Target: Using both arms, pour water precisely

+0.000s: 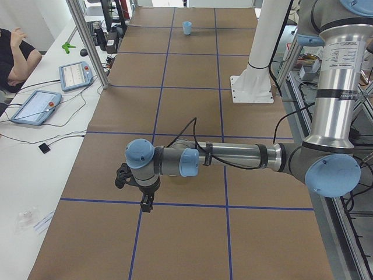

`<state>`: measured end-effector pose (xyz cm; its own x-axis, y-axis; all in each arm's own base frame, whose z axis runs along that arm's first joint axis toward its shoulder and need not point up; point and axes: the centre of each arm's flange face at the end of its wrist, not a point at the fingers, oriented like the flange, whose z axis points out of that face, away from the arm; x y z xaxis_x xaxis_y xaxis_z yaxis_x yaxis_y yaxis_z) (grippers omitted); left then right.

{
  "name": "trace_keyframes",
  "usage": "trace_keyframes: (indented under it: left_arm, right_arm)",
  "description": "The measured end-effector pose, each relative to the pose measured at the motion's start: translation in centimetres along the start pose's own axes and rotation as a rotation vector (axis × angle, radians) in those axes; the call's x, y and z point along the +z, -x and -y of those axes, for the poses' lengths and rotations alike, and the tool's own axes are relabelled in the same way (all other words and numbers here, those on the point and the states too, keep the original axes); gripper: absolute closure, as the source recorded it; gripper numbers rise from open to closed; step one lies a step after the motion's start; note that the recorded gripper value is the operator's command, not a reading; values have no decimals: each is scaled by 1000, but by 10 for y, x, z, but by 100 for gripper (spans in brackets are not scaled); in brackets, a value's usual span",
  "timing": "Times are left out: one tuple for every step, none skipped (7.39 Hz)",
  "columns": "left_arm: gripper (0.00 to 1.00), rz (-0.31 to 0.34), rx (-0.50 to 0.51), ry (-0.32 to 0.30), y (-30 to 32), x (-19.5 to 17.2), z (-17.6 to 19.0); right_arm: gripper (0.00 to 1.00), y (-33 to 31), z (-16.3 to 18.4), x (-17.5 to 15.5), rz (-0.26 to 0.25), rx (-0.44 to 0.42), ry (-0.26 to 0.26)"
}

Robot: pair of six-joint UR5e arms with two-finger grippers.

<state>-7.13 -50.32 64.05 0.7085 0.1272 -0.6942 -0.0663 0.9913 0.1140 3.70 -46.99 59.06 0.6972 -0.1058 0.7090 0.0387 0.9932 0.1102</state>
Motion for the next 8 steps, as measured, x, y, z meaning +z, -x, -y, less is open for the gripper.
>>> trace_keyframes:
  left_arm:
    - [0,-1,0,-7,-7,-4,-24]
    - [0,-2,-1,-7,-10,-5,-40]
    - [0,-2,-2,-7,-12,-5,-46]
    - [0,-2,-2,-10,-13,-6,-47]
    - [0,-2,-1,-12,-15,-8,-45]
    - [0,-2,0,-14,-17,-9,-44]
    - [0,-2,1,-15,-17,-10,-41]
    - [0,-2,-13,-16,-19,-11,-36]
  right_arm:
    - [0,-1,-1,1,5,22,4]
    - [0,-1,-3,3,16,35,8]
    - [0,-1,-5,4,27,41,11]
    - [0,-1,-6,5,35,44,13]
    - [0,-2,-7,6,39,47,16]
    - [0,-3,-7,7,45,51,18]
    - [0,-3,-8,6,60,55,18]
    - [0,-3,-9,5,76,59,16]
